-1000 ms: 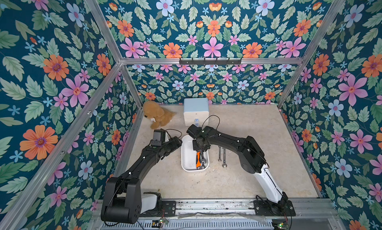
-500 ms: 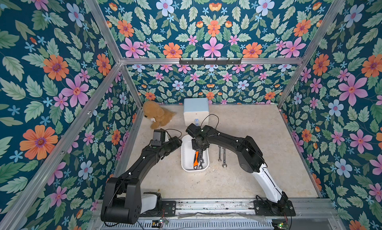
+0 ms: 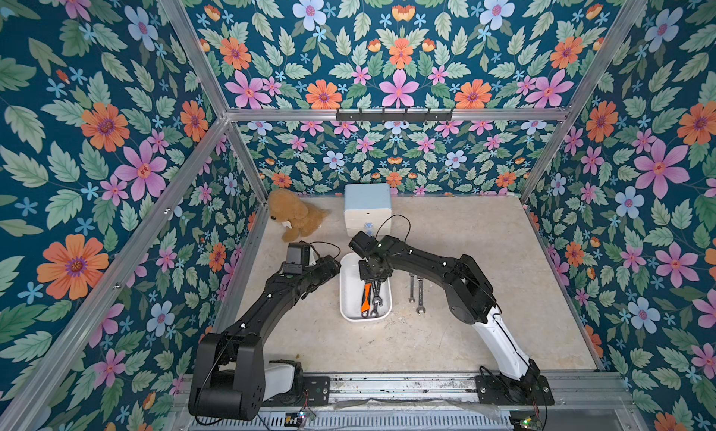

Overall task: Take out the wrench from the storage box
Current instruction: Pick up the wrench from the storage box, then place the wrench at the center of the board, then pick up the wrench from the storage box, then place the wrench at the center of the board.

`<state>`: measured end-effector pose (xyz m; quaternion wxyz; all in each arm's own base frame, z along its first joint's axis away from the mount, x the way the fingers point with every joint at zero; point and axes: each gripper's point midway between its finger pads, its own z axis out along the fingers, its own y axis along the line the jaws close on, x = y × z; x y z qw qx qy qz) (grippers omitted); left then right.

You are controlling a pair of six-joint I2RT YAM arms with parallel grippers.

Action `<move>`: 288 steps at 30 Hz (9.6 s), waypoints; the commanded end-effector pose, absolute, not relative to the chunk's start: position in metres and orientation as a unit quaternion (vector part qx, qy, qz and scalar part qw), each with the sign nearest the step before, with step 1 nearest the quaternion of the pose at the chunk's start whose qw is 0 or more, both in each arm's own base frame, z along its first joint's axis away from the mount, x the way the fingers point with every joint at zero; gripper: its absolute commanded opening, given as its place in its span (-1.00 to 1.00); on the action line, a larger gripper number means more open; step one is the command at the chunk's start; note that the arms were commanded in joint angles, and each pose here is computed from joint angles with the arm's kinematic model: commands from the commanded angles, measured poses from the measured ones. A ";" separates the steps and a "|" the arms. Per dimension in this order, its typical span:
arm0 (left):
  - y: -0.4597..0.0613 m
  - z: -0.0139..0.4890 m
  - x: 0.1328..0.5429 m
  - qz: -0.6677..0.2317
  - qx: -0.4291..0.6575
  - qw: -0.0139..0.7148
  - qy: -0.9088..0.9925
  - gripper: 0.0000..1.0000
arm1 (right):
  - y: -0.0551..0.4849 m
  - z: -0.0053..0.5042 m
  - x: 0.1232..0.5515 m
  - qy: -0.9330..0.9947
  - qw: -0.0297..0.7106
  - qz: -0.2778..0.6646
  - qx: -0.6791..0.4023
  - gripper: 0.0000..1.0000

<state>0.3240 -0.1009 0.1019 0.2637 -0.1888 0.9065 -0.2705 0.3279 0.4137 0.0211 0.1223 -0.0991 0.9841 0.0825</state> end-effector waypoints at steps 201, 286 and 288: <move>-0.075 0.143 0.322 -0.176 -0.151 0.317 0.920 0.66 | 0.423 0.028 0.278 0.986 0.064 0.018 -0.152 -0.34; -0.114 0.129 0.353 -0.268 -0.142 0.286 0.909 0.66 | 0.149 0.017 0.302 0.991 0.136 0.021 0.004 -0.92; -0.113 0.127 0.353 -0.267 -0.143 0.284 0.910 0.66 | 0.147 0.016 0.301 0.991 0.134 0.014 0.004 -0.87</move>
